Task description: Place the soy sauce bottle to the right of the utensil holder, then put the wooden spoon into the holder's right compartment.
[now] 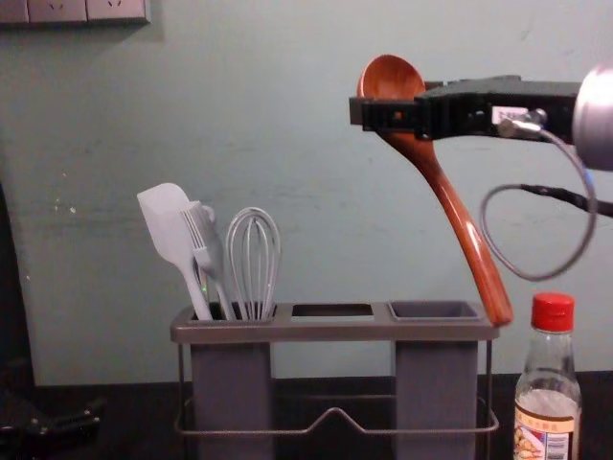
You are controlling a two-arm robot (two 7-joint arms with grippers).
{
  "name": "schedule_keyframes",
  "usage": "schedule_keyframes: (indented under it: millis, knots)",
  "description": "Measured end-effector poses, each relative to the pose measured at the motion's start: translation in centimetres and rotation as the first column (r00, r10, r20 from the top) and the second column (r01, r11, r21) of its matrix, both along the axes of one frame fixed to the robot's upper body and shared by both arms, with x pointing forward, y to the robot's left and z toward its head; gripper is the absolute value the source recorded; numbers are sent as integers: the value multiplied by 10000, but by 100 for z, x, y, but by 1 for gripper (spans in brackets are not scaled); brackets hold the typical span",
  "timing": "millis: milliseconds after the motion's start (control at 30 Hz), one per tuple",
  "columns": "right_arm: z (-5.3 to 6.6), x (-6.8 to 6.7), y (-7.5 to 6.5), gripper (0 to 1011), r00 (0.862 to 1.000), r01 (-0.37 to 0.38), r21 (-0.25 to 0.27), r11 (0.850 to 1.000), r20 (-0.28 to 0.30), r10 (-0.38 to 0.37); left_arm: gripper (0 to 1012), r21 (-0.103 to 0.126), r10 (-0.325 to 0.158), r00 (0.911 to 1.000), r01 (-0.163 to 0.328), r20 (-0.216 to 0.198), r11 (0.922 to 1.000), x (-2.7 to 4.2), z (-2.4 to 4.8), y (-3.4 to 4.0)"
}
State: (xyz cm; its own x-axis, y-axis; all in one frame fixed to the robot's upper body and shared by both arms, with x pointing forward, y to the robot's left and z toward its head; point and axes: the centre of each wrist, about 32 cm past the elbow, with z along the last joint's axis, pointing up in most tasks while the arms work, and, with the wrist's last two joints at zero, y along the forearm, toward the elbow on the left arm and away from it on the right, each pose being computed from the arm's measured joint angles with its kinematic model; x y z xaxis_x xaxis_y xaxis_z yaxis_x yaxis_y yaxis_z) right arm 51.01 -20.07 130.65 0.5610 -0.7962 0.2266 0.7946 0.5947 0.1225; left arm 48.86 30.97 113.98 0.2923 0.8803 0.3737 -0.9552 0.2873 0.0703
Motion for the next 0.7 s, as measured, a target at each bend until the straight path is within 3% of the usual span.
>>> schedule_keyframes:
  millis: [333, 700]
  knots:
    - [49, 369, 114, 837, 9987, 133, -84, 9999, 491, -129, 1005, 1, 0, 10000, 0, 0, 10000, 0, 0, 0]
    - [2, 638, 208, 837, 9977, 30, -240, 9997, 681, -13, 1005, 0, 0, 10000, 0, 1, 10000, 0, 0, 0]
